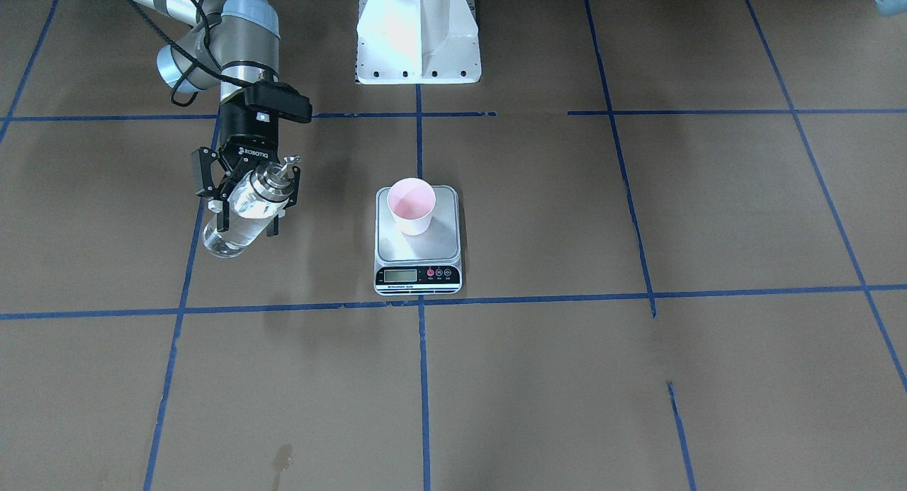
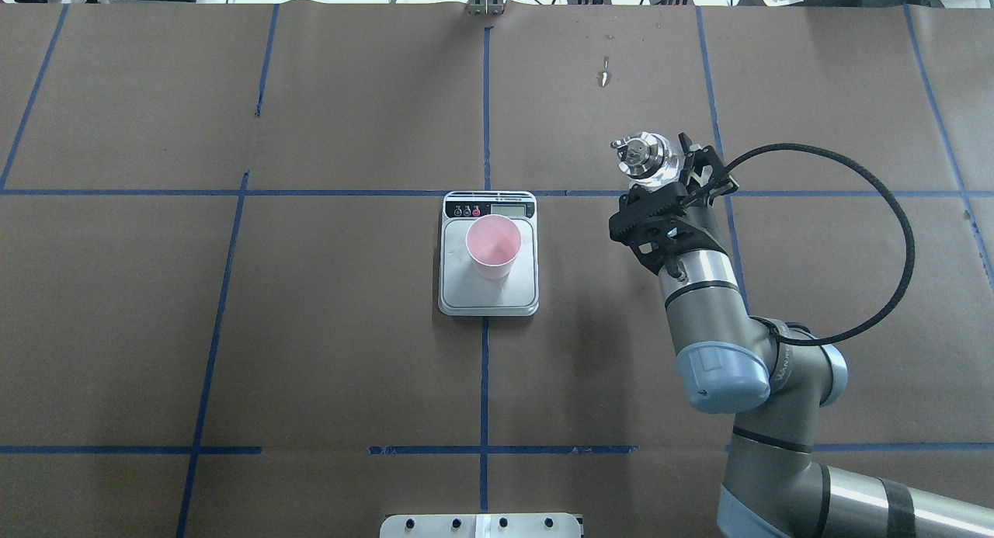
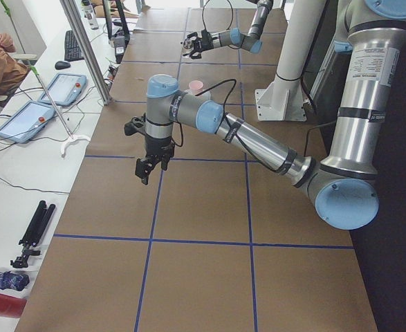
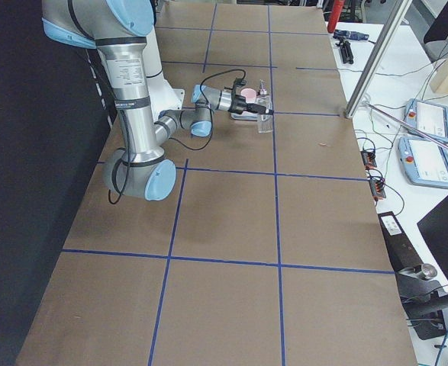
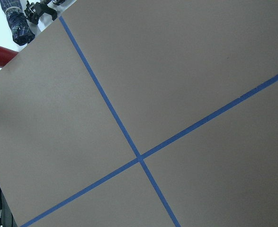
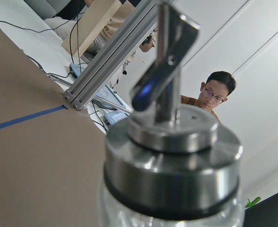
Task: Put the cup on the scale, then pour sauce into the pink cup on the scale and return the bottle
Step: 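Lift the sauce bottle with the right gripper and carry it toward the cup, then tilt the sauce bottle with the right gripper, spout over the pink cup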
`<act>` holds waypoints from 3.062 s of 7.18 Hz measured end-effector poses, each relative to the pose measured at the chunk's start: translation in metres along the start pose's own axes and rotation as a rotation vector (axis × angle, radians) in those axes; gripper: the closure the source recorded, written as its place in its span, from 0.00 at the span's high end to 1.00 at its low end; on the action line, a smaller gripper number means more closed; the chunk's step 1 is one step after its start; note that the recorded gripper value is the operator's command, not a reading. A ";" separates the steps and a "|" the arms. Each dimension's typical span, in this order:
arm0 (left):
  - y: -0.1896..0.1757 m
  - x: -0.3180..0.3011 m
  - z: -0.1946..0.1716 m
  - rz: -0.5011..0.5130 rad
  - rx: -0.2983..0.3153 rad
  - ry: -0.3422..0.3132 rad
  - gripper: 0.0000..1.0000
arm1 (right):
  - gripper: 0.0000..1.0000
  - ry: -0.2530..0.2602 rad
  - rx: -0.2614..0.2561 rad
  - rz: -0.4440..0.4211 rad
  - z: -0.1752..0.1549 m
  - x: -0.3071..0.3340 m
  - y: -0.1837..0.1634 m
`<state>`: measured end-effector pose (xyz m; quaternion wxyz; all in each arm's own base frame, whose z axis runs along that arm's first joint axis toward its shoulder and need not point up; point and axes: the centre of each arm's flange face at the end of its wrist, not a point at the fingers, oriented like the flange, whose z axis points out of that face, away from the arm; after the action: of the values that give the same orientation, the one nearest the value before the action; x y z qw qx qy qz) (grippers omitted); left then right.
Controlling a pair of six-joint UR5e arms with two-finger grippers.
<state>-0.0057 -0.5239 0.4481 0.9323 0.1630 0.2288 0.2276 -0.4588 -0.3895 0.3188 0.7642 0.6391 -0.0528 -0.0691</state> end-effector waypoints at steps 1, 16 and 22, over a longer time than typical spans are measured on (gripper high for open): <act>0.000 -0.001 0.001 -0.001 -0.002 0.000 1.00 | 0.00 0.014 0.009 -0.012 -0.002 -0.022 -0.007; 0.002 -0.003 0.007 -0.005 -0.014 0.002 1.00 | 0.00 0.263 -0.007 -0.599 -0.006 -0.084 -0.015; 0.002 -0.003 0.008 -0.005 -0.015 0.004 1.00 | 0.00 0.318 -0.022 -0.741 -0.003 -0.088 -0.006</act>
<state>-0.0048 -0.5256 0.4563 0.9336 0.1550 0.2294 0.2273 -0.5448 -0.3726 0.3136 0.6930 0.6093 0.3008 -0.2410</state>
